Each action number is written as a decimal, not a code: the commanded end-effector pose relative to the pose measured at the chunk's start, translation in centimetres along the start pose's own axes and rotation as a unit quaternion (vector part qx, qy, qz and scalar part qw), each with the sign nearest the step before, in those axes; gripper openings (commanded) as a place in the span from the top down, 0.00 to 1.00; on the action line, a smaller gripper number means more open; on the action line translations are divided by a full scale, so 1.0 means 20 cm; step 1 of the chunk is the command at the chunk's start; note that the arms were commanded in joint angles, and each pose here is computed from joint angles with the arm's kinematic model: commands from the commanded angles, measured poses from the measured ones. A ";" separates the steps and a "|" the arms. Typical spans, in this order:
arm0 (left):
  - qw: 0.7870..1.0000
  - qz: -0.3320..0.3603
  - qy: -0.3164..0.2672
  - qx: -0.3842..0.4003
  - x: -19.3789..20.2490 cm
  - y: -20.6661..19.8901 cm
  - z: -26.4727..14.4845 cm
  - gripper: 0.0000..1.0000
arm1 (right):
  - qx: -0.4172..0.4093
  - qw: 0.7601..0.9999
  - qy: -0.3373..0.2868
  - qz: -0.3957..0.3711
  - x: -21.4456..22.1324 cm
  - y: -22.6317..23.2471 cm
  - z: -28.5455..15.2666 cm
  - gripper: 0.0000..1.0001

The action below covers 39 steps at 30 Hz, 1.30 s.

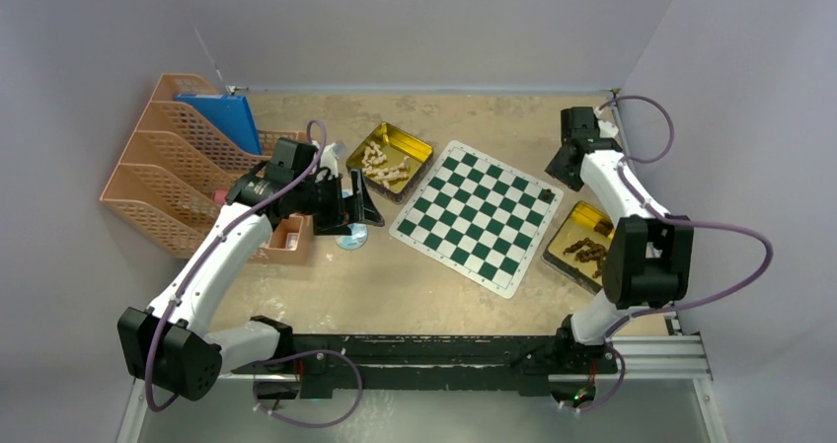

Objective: Set up the chess pieces on the board
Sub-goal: Place the chess piece on the chessboard, then pick up the chess piece from the storage box.

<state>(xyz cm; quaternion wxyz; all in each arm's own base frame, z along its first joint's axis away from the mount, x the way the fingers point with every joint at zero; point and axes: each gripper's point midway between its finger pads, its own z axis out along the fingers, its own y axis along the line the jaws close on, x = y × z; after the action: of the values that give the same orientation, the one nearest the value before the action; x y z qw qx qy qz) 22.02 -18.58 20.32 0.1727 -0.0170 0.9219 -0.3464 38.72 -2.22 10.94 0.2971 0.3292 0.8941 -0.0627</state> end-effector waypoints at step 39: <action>0.999 0.025 0.005 0.024 0.04 -0.03 -0.04 0.09 | 0.074 0.984 0.057 0.154 0.35 -0.56 -0.04 0.66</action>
<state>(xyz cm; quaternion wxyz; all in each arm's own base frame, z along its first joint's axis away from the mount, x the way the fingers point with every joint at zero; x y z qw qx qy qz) 20.32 -18.36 19.46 0.1568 -0.0046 0.9229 -0.3516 26.91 -6.67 6.86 0.2249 0.4706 0.8501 -0.0726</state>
